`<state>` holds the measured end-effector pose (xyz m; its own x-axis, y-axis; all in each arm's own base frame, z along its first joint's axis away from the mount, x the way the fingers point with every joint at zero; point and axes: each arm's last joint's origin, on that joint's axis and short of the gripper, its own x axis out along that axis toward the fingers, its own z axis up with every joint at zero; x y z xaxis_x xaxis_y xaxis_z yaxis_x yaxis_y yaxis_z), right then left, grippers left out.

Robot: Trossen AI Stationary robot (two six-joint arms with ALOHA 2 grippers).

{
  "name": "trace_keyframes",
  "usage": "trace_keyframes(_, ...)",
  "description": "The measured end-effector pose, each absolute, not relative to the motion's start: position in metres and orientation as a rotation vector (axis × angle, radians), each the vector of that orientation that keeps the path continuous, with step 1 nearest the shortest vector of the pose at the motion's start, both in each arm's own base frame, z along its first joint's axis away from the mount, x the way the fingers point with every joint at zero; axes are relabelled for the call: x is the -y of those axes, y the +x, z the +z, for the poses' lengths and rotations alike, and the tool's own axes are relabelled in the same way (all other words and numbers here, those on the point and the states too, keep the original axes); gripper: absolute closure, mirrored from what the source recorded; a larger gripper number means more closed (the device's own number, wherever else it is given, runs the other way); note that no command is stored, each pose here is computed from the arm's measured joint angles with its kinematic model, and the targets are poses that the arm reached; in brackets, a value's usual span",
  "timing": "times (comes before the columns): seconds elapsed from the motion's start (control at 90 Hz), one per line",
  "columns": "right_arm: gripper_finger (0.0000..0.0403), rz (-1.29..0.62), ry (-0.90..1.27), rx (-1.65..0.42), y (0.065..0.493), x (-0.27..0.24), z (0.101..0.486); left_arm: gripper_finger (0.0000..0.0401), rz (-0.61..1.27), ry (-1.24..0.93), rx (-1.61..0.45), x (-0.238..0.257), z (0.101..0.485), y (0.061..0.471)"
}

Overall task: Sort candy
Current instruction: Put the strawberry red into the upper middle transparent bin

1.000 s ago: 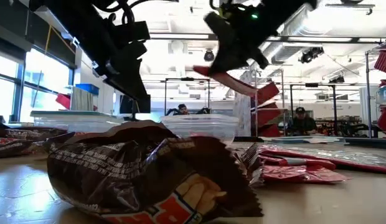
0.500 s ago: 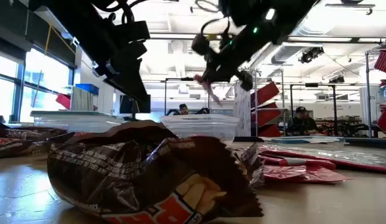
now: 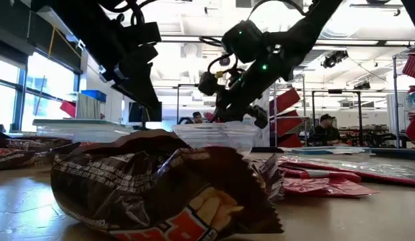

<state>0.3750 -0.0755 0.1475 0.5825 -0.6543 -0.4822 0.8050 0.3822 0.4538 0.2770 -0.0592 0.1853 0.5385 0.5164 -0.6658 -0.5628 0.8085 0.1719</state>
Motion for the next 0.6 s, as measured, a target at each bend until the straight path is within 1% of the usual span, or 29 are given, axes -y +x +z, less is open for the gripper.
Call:
trace_keyframes(0.156, 0.0335, -0.948, 0.744, -0.228, 0.375, 0.078, 0.147, 0.0275, 0.642, -0.066, -0.769, 0.059, 0.185, 0.277)
trace_keyframes(0.333, 0.0288, -0.912, 0.740, -0.254, 0.375, 0.078, 0.147, 0.0275, 0.642, -0.066, -0.770, 0.059, 0.185, 0.277)
trace_keyframes(0.456, 0.0274, -0.870, 0.696, -0.278, 0.375, 0.079, 0.153, 0.0275, 0.639, -0.067, -0.773, 0.059, 0.185, 0.277)
trace_keyframes(0.6, 0.0273, -0.755, 0.652, -0.290, 0.370, 0.081, 0.179, 0.0275, 0.637, -0.065, -0.781, 0.059, 0.185, 0.276)
